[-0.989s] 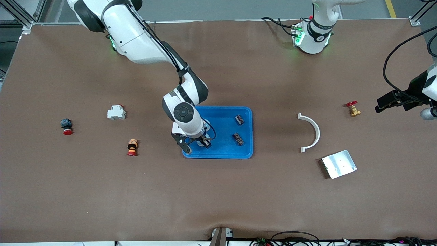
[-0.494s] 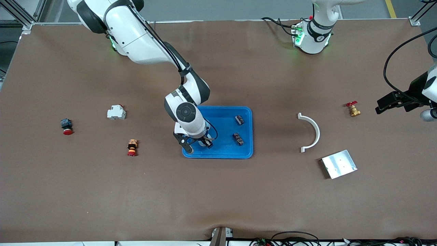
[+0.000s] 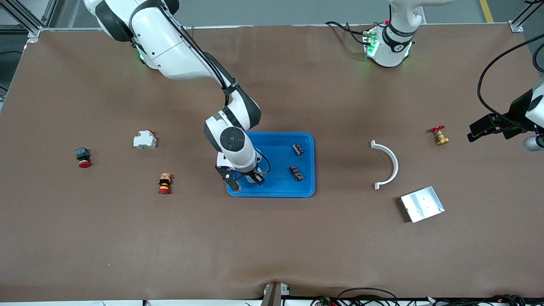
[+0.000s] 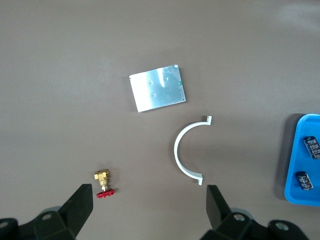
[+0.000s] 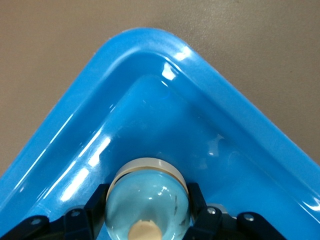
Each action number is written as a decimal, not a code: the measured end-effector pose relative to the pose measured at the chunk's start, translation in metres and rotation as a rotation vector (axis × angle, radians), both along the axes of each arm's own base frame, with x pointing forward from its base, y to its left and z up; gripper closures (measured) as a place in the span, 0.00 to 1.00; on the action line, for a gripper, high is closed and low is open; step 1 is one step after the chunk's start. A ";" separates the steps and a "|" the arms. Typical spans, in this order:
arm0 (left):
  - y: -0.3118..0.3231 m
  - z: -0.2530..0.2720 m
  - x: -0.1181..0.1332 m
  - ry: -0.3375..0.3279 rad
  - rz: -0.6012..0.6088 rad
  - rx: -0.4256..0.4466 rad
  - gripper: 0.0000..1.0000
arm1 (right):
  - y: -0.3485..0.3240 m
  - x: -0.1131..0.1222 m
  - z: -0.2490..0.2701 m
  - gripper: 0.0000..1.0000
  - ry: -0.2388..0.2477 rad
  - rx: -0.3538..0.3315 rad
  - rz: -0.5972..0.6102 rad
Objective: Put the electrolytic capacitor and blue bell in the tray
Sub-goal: 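Lower the bell into the tray beside the first bell and open the right gripper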
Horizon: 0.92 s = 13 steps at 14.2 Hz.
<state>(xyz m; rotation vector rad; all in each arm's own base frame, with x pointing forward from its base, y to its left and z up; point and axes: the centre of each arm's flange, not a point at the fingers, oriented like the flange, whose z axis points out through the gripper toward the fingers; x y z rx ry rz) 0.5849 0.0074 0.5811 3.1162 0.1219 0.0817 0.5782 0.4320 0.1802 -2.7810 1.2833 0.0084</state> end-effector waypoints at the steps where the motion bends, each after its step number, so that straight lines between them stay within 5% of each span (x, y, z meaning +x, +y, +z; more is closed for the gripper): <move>1: 0.000 0.001 0.000 -0.001 0.000 0.000 0.00 | 0.000 0.000 0.000 0.31 -0.002 -0.002 0.002; 7: 0.000 0.003 0.000 -0.006 0.000 0.000 0.00 | -0.002 0.001 0.000 0.31 -0.005 -0.007 0.004; 11: 0.000 0.003 0.000 -0.006 0.000 0.000 0.00 | -0.003 0.001 -0.006 0.00 -0.001 -0.017 0.007; 13: 0.000 0.003 0.000 -0.006 0.000 0.000 0.00 | -0.004 0.001 -0.006 0.00 -0.004 -0.018 0.008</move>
